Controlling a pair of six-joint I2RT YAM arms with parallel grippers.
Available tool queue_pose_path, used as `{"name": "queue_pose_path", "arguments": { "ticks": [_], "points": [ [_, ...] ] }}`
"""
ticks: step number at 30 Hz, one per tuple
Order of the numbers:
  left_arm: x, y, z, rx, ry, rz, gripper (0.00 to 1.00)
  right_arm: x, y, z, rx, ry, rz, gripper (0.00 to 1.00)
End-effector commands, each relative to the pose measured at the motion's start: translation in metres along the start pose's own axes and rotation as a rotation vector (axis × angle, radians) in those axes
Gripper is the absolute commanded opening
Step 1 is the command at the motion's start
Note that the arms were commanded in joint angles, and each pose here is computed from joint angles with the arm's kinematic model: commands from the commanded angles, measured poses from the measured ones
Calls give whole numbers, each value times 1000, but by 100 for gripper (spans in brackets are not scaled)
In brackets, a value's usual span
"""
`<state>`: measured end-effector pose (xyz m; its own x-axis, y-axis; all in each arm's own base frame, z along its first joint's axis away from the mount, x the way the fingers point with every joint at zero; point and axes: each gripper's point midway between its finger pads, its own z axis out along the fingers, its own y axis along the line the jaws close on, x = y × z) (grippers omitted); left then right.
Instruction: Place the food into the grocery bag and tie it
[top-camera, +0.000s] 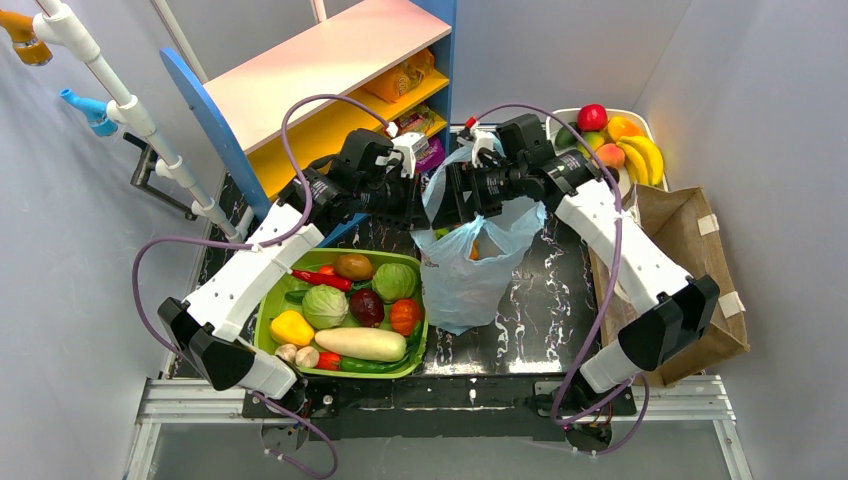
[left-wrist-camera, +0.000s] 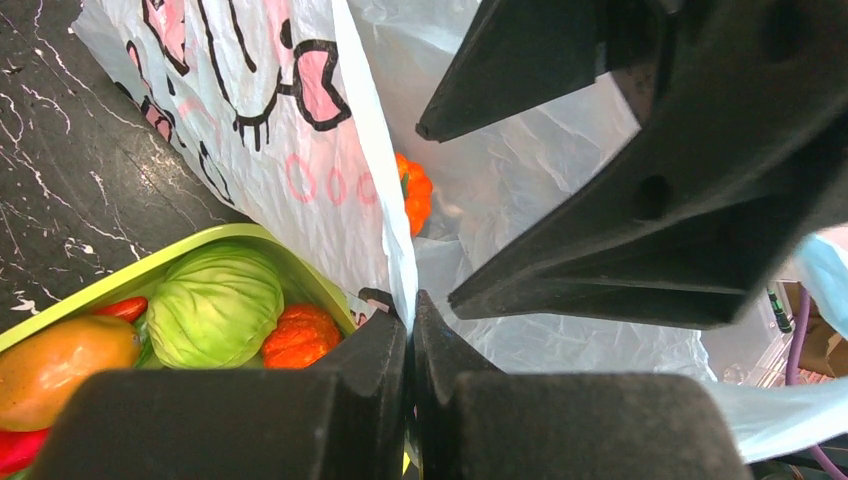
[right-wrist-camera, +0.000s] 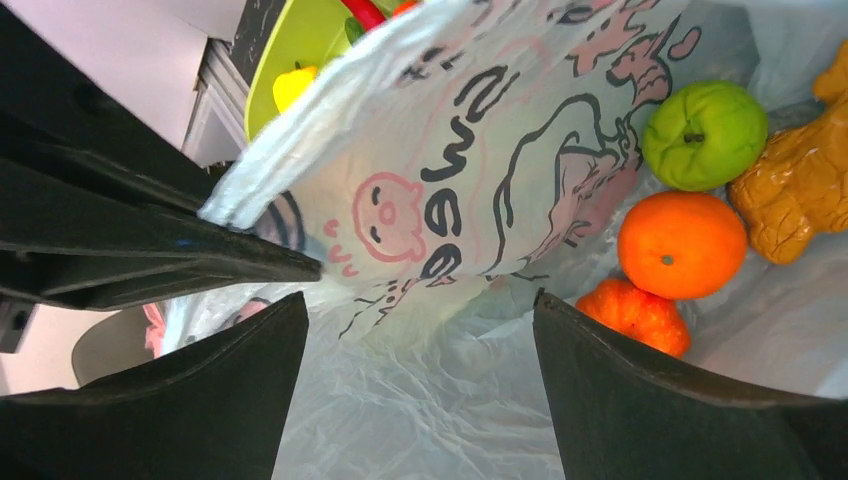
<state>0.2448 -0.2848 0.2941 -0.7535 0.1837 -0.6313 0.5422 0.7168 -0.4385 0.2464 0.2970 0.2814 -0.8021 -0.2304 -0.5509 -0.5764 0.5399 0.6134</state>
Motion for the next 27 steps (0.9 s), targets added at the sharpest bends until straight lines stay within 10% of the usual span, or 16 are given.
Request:
{"name": "queue_pose_path", "arguments": {
  "ticks": [1,27],
  "points": [
    [-4,-4,-11,7,-30,3,0,-25,33,-43,14,-115,-118,90],
    [2,2,-4,-22,-2,-26,0,-56,-40,-166,730,-533,-140,96]
  ]
}}
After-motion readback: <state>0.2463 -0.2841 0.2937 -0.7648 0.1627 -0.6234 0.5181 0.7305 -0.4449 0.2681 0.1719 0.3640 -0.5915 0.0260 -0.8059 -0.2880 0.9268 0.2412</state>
